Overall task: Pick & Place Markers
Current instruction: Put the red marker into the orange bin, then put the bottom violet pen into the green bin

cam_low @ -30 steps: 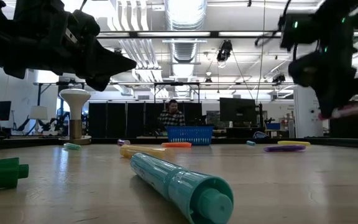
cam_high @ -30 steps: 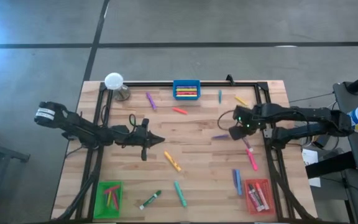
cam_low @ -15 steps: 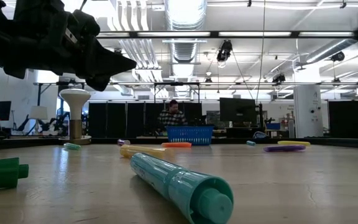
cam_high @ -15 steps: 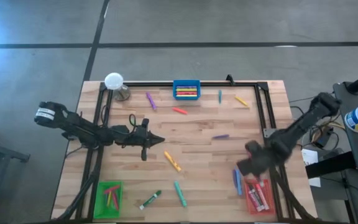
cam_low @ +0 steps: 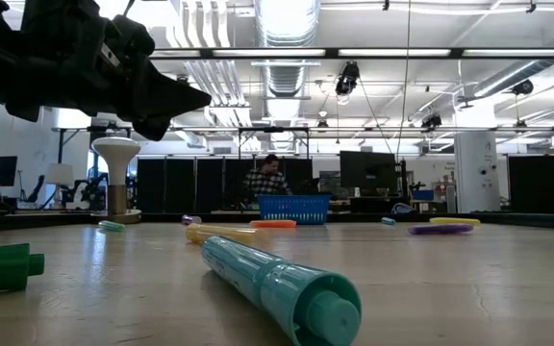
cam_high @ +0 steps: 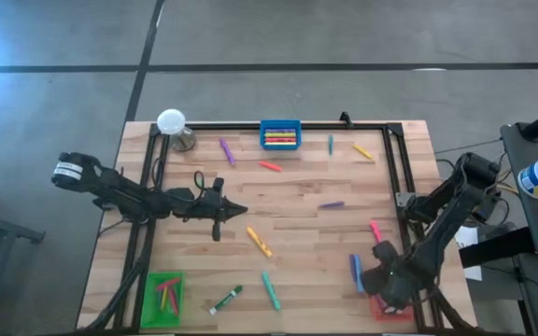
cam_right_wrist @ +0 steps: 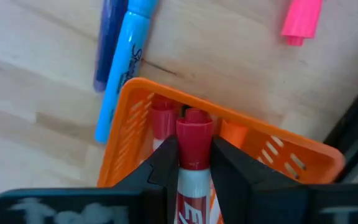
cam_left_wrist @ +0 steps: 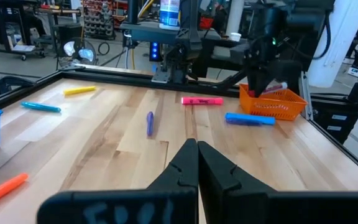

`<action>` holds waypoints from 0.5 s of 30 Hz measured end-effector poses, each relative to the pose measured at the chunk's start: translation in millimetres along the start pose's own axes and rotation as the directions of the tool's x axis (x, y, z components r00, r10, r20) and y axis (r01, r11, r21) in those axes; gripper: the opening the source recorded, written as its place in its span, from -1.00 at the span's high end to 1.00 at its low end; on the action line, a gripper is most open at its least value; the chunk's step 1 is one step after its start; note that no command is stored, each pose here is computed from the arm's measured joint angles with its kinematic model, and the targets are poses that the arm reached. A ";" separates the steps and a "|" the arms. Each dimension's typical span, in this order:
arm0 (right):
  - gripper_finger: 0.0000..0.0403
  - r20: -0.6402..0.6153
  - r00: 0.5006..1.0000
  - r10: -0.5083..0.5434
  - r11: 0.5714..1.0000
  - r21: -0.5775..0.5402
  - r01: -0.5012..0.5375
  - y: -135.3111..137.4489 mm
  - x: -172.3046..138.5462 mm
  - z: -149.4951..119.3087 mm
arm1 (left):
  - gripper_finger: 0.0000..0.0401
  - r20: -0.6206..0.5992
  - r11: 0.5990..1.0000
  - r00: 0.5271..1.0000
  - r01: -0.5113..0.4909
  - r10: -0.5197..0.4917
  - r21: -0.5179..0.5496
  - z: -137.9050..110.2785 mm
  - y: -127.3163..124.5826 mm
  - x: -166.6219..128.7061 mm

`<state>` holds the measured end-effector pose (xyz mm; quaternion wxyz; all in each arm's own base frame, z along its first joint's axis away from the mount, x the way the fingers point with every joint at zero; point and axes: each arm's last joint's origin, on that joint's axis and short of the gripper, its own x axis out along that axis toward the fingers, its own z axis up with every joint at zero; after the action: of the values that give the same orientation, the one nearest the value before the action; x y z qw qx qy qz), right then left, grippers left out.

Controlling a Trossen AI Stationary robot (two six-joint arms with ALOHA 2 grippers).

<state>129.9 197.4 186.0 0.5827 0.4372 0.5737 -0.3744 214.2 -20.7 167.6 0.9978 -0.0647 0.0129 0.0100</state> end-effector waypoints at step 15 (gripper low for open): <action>0.30 -0.134 0.986 -0.101 0.979 -0.192 0.074 19.0 1.3 0.5 | 1.00 -0.001 1.000 1.000 0.000 0.000 -0.010 -0.1 0.0 0.0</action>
<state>148.0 203.4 186.2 0.5613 0.3808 0.6652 -0.3120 214.2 -20.7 167.5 0.9974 -0.0696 0.0132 0.0101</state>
